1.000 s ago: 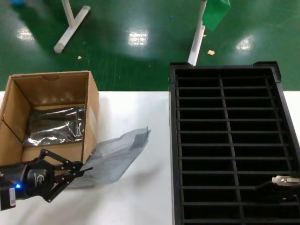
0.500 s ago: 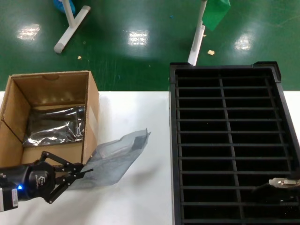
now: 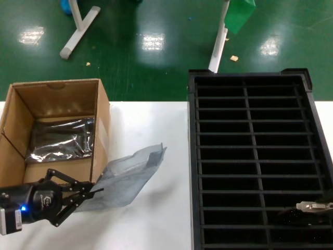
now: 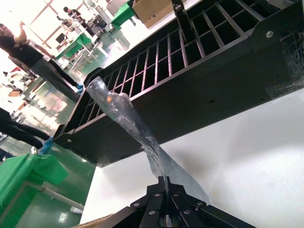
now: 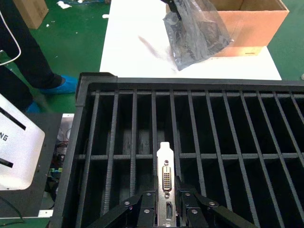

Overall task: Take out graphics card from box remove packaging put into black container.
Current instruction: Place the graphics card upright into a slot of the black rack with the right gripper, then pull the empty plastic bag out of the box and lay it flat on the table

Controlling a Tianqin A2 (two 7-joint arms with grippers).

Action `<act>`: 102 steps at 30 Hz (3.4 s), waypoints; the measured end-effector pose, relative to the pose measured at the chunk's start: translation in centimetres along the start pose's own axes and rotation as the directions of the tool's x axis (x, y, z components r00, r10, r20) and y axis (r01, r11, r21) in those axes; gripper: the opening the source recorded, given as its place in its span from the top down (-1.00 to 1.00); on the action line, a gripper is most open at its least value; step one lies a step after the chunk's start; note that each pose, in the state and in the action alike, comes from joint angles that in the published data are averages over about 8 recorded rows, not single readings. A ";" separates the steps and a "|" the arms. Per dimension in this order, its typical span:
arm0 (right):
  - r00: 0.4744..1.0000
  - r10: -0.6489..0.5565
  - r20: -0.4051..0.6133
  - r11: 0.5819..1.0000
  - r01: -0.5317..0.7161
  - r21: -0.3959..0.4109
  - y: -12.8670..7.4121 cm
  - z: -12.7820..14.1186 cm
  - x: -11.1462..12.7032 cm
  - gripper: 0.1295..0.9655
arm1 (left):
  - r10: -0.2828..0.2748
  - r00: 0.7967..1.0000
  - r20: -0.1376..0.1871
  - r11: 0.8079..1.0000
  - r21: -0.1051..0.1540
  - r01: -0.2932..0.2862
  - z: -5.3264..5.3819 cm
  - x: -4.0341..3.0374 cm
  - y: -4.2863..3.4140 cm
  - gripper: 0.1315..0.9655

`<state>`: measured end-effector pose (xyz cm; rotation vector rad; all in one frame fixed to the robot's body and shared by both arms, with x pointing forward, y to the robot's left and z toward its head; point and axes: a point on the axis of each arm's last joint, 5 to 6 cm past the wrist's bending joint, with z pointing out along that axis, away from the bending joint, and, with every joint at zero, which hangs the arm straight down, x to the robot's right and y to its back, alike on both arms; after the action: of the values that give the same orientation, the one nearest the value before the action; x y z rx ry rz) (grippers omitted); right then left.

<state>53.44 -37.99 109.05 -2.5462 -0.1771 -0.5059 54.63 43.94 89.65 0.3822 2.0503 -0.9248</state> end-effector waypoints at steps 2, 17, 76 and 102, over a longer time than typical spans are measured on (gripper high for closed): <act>1.000 0.000 0.002 1.000 0.000 0.001 0.2 0.2 0.1 0.83 | -0.001 1.000 0.000 1.000 -0.001 0.001 0.0 0.04 0.00 0.98; 1.000 0.019 0.024 1.000 -0.019 0.003 1.2 2.8 0.4 0.83 | -0.017 1.000 -0.001 1.000 -0.006 0.016 -0.2 0.86 0.52 0.98; 0.928 0.204 -0.311 0.970 -0.148 0.195 1.0 2.0 -1.0 -0.11 | -0.012 1.000 -0.024 1.000 0.002 0.012 0.2 0.94 -0.28 0.98; 0.862 0.328 -0.387 0.927 -0.214 0.309 0.4 2.1 -1.7 -0.95 | -0.054 0.998 -0.012 0.997 -0.061 0.053 3.4 1.01 -1.41 0.93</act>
<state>52.61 -37.27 106.55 -2.0966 0.2653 -0.8575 55.15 40.47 88.25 0.3029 2.1052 -0.8920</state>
